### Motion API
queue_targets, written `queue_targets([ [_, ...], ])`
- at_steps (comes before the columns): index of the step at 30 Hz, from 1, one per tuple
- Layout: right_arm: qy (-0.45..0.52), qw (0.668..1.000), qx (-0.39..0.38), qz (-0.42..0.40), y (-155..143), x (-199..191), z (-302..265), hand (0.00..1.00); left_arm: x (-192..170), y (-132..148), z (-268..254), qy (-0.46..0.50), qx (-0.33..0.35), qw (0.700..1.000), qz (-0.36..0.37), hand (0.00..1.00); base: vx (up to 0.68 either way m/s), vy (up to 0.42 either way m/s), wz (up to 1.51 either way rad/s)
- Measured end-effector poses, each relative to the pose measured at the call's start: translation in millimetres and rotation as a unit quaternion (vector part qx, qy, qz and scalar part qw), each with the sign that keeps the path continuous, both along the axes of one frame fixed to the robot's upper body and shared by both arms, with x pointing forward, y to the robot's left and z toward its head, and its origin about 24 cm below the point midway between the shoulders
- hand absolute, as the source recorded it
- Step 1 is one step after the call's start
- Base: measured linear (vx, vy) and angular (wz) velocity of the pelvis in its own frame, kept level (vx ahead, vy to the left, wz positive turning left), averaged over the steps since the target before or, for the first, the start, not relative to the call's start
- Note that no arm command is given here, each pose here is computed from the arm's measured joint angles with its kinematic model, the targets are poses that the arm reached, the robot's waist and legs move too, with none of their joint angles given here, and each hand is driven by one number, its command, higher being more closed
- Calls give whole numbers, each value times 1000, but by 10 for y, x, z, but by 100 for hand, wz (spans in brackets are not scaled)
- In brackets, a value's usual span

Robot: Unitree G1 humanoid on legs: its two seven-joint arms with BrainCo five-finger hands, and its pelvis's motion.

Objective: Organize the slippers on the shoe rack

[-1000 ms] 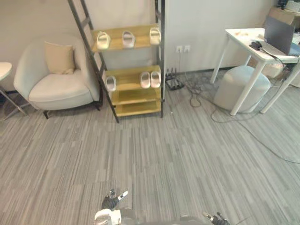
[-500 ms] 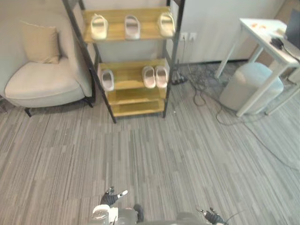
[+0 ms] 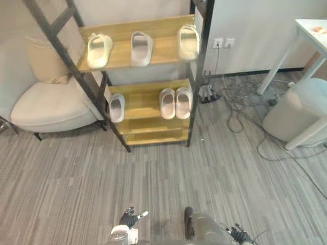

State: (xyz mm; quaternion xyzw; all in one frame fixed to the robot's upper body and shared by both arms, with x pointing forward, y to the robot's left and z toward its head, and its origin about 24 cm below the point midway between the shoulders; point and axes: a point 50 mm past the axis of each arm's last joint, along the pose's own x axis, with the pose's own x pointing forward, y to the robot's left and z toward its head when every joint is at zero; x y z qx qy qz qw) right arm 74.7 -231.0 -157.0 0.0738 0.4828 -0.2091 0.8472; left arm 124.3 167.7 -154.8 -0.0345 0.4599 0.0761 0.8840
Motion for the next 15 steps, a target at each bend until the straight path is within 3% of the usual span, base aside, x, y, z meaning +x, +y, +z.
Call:
queue_targets([
  [6,-1,1000,7,-4,38,19,-9,0,154,-75,66,-31,-2,999,-24,0,272,-33,-10],
  [11,12,1000,8,-6,46,-42,-31,0,207,-149,83,-38,2,997,-61,0,319,166,-26],
  [15,19,999,29,-5,212,-64,-74,0,228,-53,77,-30,22,996,-85,0,366,198,-5],
])
